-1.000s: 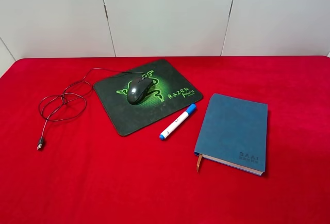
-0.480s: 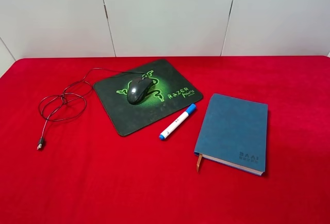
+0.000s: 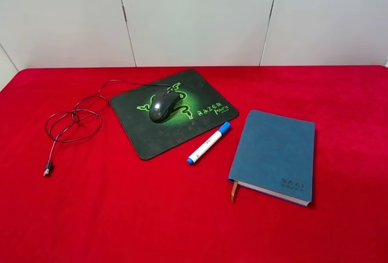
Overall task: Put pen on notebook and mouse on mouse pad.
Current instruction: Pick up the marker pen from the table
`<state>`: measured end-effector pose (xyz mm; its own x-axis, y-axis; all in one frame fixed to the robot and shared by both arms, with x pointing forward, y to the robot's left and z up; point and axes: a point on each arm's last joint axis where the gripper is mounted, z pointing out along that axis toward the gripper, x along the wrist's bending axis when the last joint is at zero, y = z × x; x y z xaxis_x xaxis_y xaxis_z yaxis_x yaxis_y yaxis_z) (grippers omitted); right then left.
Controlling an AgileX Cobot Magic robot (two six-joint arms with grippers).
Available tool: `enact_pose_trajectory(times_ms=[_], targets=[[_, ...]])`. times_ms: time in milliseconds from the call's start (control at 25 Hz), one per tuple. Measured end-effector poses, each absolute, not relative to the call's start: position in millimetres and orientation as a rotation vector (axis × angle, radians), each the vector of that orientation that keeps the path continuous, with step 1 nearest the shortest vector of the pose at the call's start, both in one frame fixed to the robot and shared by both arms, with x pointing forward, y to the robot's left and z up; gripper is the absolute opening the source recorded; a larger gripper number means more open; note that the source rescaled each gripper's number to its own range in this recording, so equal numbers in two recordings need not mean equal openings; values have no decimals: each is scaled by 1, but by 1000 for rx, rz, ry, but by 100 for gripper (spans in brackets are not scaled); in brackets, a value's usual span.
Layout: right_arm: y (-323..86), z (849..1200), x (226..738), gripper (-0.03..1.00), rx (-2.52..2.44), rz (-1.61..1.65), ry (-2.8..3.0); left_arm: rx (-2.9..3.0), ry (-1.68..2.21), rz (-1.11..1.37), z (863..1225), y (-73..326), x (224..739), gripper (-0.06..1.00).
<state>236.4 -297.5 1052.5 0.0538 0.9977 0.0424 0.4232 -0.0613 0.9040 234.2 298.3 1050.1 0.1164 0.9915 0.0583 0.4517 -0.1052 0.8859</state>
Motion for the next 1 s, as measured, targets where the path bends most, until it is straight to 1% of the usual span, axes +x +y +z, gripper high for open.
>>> enact_pose_trajectory(times_ms=[160, 280, 520, 640, 1000], targets=[[-297, 1053, 238, 100, 1599, 975, 1475, 1663, 1427, 932, 1050, 298, 234, 100], [-296, 1064, 247, 100, 1635, 965, 1507, 1663, 1427, 932, 1050, 298, 234, 100], [-293, 1088, 281, 100, 1660, 893, 1674, 1663, 1427, 934, 1050, 298, 234, 100], [-288, 1097, 296, 100, 1632, 917, 1775, 1663, 1427, 934, 1050, 298, 234, 100], [-280, 1102, 343, 100, 1729, 837, 1956, 1663, 1427, 934, 1050, 298, 234, 100]])
